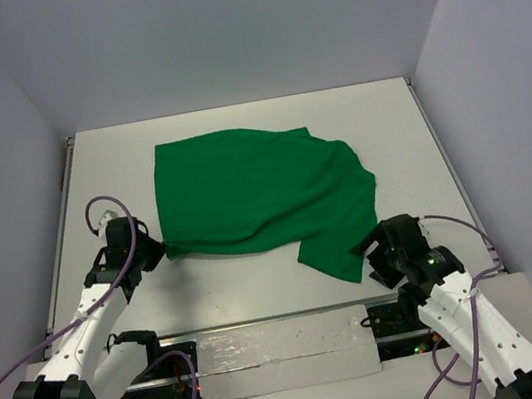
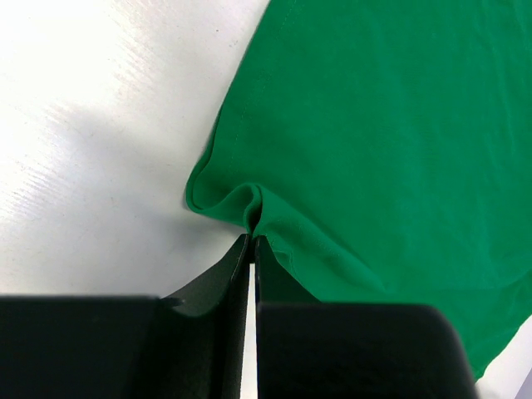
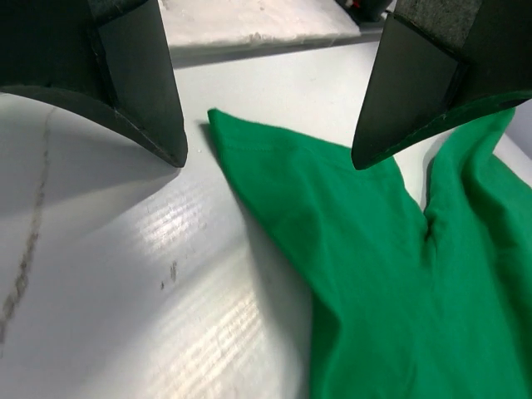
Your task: Fold and stack the t-shirts
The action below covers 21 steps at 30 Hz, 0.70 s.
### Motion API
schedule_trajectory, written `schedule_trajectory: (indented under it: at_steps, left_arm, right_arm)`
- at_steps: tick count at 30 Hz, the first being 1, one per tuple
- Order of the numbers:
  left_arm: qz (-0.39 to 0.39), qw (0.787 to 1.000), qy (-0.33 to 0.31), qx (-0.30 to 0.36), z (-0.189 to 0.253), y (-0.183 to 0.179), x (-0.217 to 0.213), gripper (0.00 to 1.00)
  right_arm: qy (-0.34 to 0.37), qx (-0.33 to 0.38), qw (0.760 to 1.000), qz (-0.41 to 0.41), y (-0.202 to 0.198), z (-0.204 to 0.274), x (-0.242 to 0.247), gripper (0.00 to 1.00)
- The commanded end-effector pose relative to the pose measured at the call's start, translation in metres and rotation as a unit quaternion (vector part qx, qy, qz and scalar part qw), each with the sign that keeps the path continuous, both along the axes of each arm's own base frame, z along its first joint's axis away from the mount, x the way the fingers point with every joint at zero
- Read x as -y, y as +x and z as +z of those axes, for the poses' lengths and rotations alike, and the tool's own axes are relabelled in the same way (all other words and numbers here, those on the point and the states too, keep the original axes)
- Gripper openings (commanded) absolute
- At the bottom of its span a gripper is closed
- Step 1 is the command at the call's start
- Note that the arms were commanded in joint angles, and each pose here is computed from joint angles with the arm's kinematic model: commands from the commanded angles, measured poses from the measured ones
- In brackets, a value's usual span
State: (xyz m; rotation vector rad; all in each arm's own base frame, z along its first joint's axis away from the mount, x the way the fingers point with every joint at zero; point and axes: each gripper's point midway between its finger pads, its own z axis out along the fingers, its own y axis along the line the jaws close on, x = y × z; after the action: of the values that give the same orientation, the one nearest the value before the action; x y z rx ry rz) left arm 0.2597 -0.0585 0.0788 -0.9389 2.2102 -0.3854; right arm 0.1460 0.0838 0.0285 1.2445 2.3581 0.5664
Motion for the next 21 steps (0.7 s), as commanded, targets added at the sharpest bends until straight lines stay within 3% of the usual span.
schedule_trajectory:
  at_steps: [1, 7, 14, 17, 19, 20, 21]
  left_arm:
    - [0.001, 1.000, -0.005, 0.031, 0.021, 0.013, 0.003, 0.10]
    - [0.004, 1.000, -0.001, 0.028, 0.023, 0.015, 0.002, 0.10]
    - [0.008, 1.000, 0.002, 0.030, 0.025, 0.015, 0.000, 0.10]
    - [0.010, 1.000, 0.006, 0.028, 0.026, 0.013, -0.002, 0.10]
    - [0.009, 1.000, 0.007, 0.027, 0.025, 0.012, -0.002, 0.10]
    - [0.010, 1.000, 0.007, 0.028, 0.027, 0.012, -0.002, 0.10]
    - [0.010, 1.000, 0.006, 0.026, 0.026, 0.011, -0.002, 0.10]
  right_arm:
    - [0.015, -0.034, 0.999, -0.022, -0.015, -0.012, -0.002, 0.87]
    - [0.049, -0.051, 0.997, -0.016, -0.012, -0.027, -0.019, 0.87]
    - [0.052, 0.008, 0.998, -0.025, 0.032, -0.016, -0.031, 0.81]
    - [0.042, 0.052, 0.997, -0.035, 0.056, -0.009, -0.031, 0.64]
    - [0.044, 0.073, 0.996, -0.040, 0.068, -0.005, -0.032, 0.37]
    - [0.043, 0.079, 0.995, -0.036, 0.072, -0.003, -0.035, 0.19]
    - [0.041, 0.082, 0.995, -0.032, 0.075, -0.001, -0.036, 0.10]
